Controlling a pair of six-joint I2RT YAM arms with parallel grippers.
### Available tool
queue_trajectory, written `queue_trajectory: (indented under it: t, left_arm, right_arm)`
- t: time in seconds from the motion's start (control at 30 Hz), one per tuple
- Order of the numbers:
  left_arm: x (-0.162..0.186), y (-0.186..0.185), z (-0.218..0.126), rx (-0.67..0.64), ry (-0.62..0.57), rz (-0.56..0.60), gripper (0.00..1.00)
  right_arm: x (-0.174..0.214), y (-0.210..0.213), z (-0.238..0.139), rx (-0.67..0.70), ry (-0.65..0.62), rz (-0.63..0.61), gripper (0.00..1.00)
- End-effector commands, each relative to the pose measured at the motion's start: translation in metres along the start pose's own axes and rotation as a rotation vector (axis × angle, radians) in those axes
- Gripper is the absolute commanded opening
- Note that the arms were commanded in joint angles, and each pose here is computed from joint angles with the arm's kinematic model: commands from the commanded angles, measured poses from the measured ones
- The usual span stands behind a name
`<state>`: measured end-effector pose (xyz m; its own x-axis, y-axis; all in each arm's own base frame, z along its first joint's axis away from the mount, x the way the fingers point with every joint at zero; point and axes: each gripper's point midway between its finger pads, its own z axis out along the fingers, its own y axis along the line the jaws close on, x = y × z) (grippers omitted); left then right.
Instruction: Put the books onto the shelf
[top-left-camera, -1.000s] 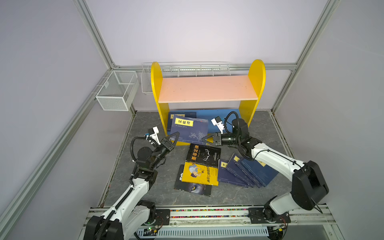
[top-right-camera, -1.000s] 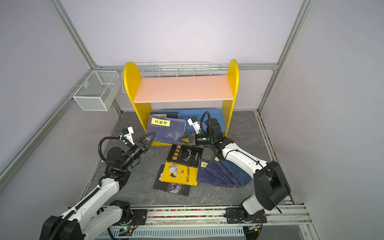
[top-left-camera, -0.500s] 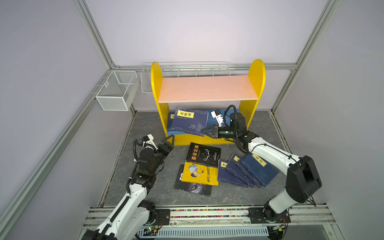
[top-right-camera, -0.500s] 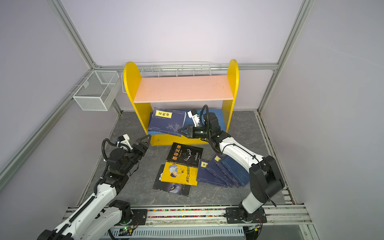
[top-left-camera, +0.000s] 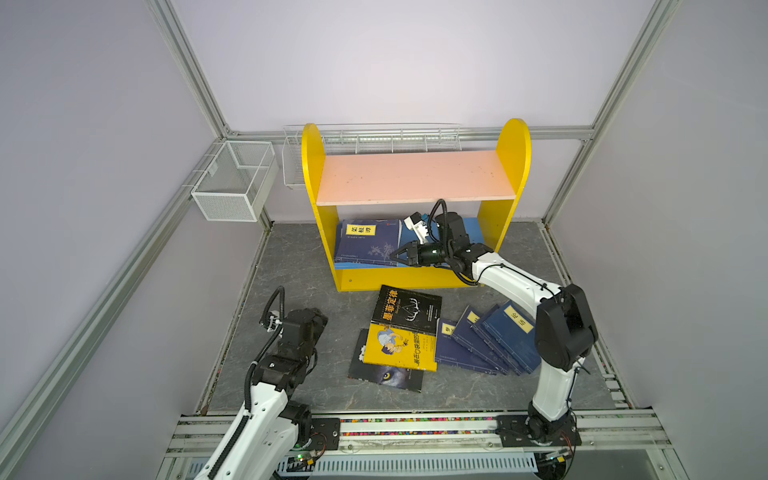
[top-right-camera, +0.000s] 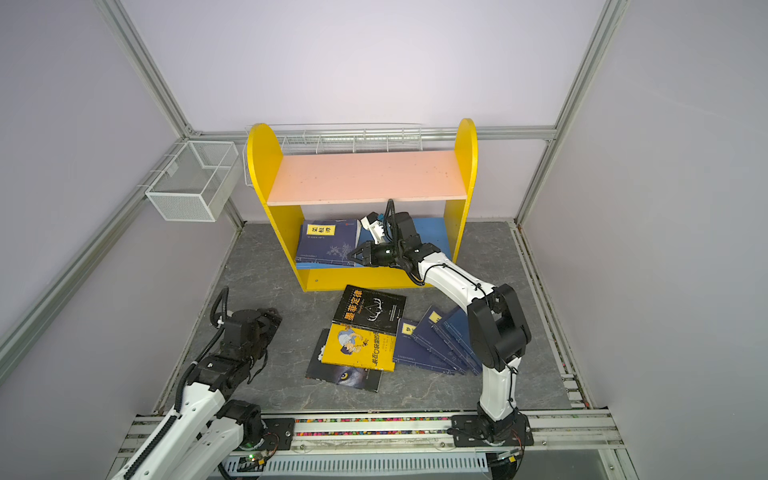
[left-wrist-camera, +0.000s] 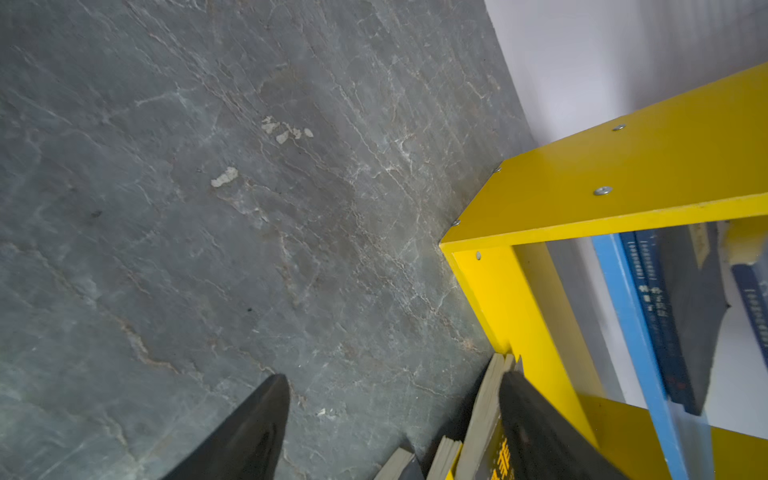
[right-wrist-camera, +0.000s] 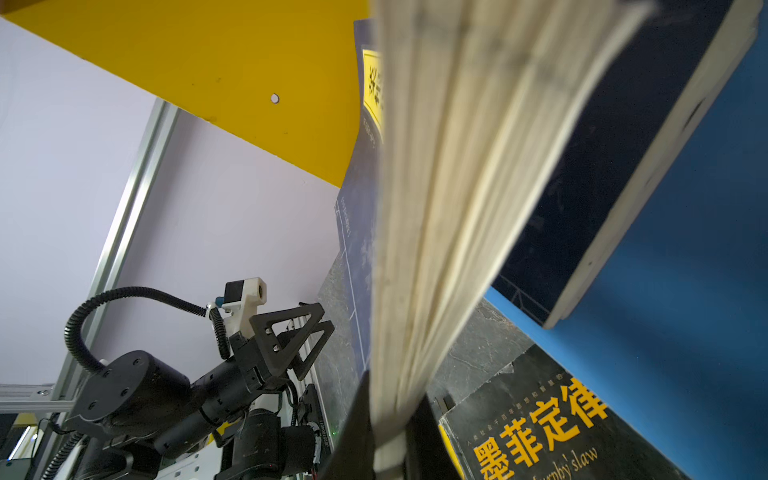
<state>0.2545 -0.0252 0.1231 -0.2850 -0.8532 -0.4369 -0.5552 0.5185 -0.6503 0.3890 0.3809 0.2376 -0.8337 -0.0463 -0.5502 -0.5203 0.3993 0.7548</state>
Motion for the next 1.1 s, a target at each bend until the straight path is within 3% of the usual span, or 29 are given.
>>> queue_trajectory:
  t: [0.0,0.57,1.07]
  left_arm:
    - [-0.004,-0.005,-0.002,-0.018,-0.002,0.017,0.8]
    - [-0.005,-0.003,-0.006,-0.03,0.003,0.054,0.8]
    - [-0.002,-0.004,-0.003,-0.04,0.019,0.057,0.8]
  right_arm:
    - [-0.015,0.006,0.0,-0.026,-0.01,-0.041,0.08]
    - [-0.019,-0.012,0.028,-0.047,0.116,-0.024,0.08]
    - [-0.025,-0.034,0.037,-0.005,0.114,0.002,0.13]
